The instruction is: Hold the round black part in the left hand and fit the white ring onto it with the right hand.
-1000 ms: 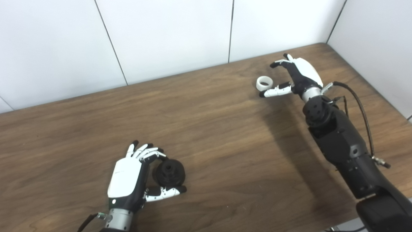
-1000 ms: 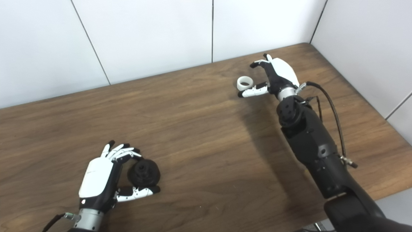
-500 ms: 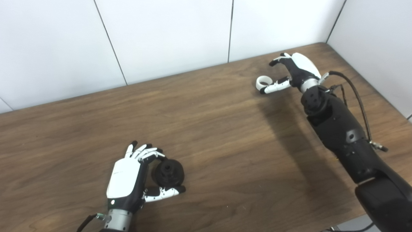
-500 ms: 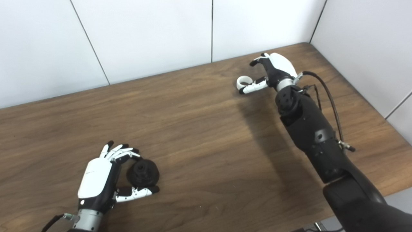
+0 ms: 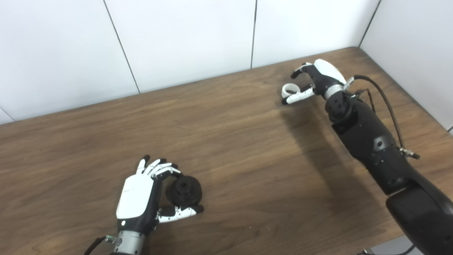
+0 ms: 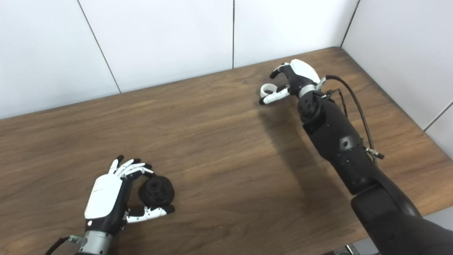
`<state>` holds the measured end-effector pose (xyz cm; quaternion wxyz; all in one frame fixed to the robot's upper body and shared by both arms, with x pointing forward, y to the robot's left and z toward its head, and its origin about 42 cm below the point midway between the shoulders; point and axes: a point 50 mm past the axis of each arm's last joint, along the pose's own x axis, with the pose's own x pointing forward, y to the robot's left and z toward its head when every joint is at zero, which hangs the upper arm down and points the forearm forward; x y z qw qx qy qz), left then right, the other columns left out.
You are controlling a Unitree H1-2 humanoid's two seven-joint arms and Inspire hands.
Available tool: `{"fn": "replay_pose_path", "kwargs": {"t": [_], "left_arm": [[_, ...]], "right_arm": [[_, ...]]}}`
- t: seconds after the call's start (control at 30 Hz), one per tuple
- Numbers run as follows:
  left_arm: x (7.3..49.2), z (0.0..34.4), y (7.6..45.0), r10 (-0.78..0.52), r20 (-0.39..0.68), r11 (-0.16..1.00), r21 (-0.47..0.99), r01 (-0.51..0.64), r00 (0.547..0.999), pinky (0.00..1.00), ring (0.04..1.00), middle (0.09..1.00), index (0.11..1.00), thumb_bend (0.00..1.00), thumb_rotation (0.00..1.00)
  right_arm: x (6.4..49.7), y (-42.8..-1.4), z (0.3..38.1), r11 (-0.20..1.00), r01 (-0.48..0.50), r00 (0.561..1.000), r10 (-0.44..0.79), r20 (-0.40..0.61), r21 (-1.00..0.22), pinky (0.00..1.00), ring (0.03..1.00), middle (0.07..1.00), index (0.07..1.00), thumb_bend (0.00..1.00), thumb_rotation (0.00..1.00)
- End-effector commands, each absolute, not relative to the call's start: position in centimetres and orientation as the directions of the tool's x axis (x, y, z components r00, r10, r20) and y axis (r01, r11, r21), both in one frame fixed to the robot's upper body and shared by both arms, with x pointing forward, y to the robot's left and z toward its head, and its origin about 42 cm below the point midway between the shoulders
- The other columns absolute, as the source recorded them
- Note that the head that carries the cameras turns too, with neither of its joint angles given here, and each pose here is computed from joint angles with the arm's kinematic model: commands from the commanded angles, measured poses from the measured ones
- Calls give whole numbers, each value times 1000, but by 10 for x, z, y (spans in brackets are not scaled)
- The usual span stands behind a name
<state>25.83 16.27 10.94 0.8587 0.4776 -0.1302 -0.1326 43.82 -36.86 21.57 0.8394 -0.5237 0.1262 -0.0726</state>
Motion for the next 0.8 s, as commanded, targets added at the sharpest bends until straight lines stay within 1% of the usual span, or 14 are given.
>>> {"fn": "replay_pose_path", "kwargs": {"t": [0.0, 0.13, 0.27, 0.77], "left_arm": [[247, 95, 173, -337, 29, 469, 872, 141, 941, 1000, 869, 750, 482, 526, 57], [246, 95, 172, -340, 35, 471, 871, 138, 940, 1000, 867, 754, 482, 526, 56], [247, 96, 172, -339, 32, 468, 873, 139, 940, 1000, 866, 754, 482, 526, 57], [246, 98, 173, -335, 38, 473, 871, 133, 941, 1000, 866, 756, 482, 526, 56]], "right_arm": [[449, -375, 250, 395, 60, 964, -262, -50, -917, 884, 981, 934, 702, 816, 293], [449, -376, 249, 394, 59, 963, -264, -51, -917, 891, 982, 930, 692, 809, 283], [448, -377, 250, 394, 62, 962, -270, -51, -917, 878, 977, 924, 683, 803, 264], [442, -382, 250, 379, 51, 958, -279, -61, -924, 870, 971, 916, 691, 778, 261]]}}
